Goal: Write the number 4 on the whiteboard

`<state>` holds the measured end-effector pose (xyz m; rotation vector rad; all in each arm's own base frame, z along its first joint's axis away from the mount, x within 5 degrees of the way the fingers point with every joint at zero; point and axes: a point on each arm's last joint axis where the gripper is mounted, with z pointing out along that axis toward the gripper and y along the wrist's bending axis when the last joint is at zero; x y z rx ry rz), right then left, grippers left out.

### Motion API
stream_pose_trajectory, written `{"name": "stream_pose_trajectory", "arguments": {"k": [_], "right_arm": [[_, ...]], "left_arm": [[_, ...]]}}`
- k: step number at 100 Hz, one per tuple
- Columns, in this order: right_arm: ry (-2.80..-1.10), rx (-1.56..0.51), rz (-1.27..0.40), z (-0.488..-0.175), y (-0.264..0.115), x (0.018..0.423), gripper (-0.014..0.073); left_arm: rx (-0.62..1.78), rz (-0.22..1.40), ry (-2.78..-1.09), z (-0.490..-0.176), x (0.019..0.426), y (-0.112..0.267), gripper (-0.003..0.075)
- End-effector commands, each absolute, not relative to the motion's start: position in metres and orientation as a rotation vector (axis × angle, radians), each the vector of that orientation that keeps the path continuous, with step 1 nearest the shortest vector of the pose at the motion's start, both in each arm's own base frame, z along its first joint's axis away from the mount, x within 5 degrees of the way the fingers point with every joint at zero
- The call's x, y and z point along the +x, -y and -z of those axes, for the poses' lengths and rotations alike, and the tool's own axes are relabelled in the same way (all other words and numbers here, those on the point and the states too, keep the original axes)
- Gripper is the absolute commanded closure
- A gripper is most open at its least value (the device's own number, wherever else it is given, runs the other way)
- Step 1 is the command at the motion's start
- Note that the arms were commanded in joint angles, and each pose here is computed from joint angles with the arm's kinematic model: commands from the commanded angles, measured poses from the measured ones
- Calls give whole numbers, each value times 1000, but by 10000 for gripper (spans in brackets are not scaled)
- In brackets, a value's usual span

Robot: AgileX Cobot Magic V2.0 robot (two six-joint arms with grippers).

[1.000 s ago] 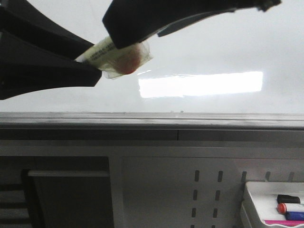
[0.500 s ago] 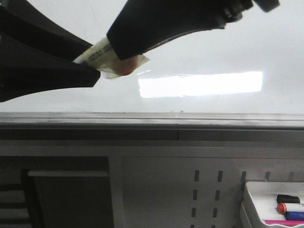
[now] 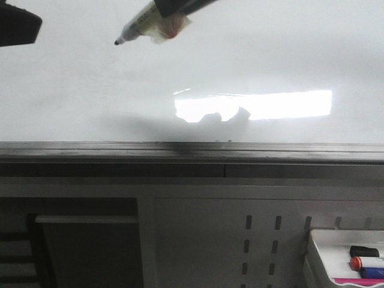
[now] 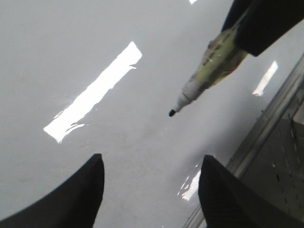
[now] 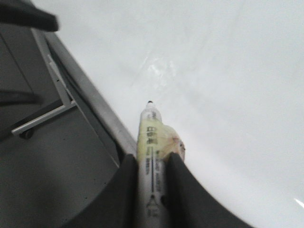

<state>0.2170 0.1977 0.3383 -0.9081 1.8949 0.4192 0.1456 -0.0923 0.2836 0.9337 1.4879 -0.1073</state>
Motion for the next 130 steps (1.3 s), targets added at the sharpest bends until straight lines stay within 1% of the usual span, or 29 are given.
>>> {"name": "stream_pose_trajectory", "arguments": {"k": [1,14,23,29,42,51,59,68,81,90,96,103,110,118,130], "right_arm": [[-1802,-815,-406,-369,-199,240,662],[-1813,-782,-384,-377,-205,268,662],[-1829,-773,-371,-374,-208,282,662],[-1853,-784,-367,-367,-210,284,662],[-1965,-823,-388,-342,-214,282,659],[-1976,-843,-397,-329,-219,275,659],[-1977,-855,-402,-324,-222,272,659],[-1974,-844,-398,-326,-219,273,659],[-2012,-810,-367,-334,-194,271,659],[-2056,-803,-351,-334,-179,263,659],[-2070,-808,-350,-332,-176,260,659],[-2036,-799,-355,-338,-177,258,659],[-1956,-787,-373,-354,-182,256,659],[-1901,-780,-381,-370,-186,257,659],[-1878,-777,-373,-375,-192,267,659]], "left_arm": [[840,182,-1465,-296,143,92,314],[817,197,-1481,-295,144,92,315],[817,197,-1481,-295,144,92,315],[817,197,-1481,-295,144,92,315],[817,197,-1481,-295,144,92,315],[817,197,-1481,-295,144,92,315],[817,197,-1481,-295,144,92,315],[817,197,-1481,-295,144,92,315],[819,196,-1480,-295,144,92,315],[820,195,-1480,-295,144,92,315],[820,195,-1480,-295,144,92,315],[820,196,-1478,-295,144,92,314],[820,196,-1478,-295,144,92,315],[820,196,-1478,-295,144,92,315],[820,197,-1476,-295,143,92,315]]}}
